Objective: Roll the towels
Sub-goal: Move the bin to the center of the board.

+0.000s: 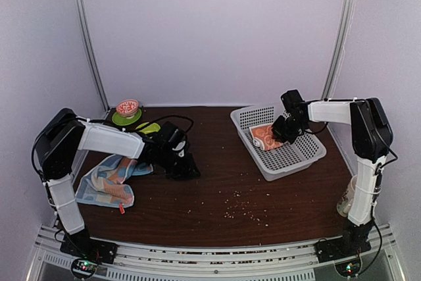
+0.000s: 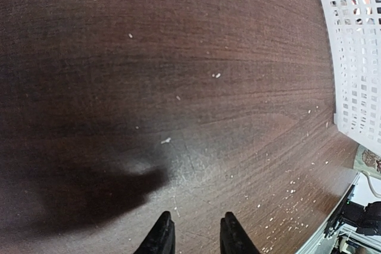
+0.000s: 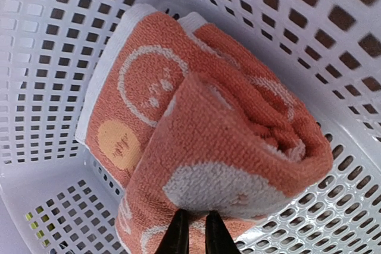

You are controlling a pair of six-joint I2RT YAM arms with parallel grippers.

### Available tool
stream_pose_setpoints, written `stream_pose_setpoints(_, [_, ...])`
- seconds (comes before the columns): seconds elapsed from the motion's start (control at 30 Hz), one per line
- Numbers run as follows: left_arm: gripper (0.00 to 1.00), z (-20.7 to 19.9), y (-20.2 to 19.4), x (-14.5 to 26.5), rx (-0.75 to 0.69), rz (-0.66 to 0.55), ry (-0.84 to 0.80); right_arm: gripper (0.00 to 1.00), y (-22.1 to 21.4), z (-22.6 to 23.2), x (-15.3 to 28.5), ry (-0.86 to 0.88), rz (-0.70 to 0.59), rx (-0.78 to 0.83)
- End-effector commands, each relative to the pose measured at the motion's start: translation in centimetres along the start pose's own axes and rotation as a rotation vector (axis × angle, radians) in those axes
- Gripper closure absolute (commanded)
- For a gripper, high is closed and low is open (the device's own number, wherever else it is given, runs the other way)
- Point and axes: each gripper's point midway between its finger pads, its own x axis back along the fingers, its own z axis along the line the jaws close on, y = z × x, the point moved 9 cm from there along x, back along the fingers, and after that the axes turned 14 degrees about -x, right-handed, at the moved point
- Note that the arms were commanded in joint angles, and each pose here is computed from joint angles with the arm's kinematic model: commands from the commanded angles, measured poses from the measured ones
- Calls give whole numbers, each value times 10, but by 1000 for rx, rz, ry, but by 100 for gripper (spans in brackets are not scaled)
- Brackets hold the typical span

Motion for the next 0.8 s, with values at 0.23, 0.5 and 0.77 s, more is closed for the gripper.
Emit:
stream_pose_setpoints(0.23, [72, -6, 18, -7, -23, -9, -2, 86, 20, 36, -11, 42, -22, -2])
stream_pose_setpoints(0.5, [72, -13, 35, 1, -71, -66, 2, 72, 26, 58, 47, 147, -86, 74])
stream_pose_setpoints(0.77, [72, -33, 68, 15, -137, -155, -19, 59, -22, 37, 77, 80, 14, 308])
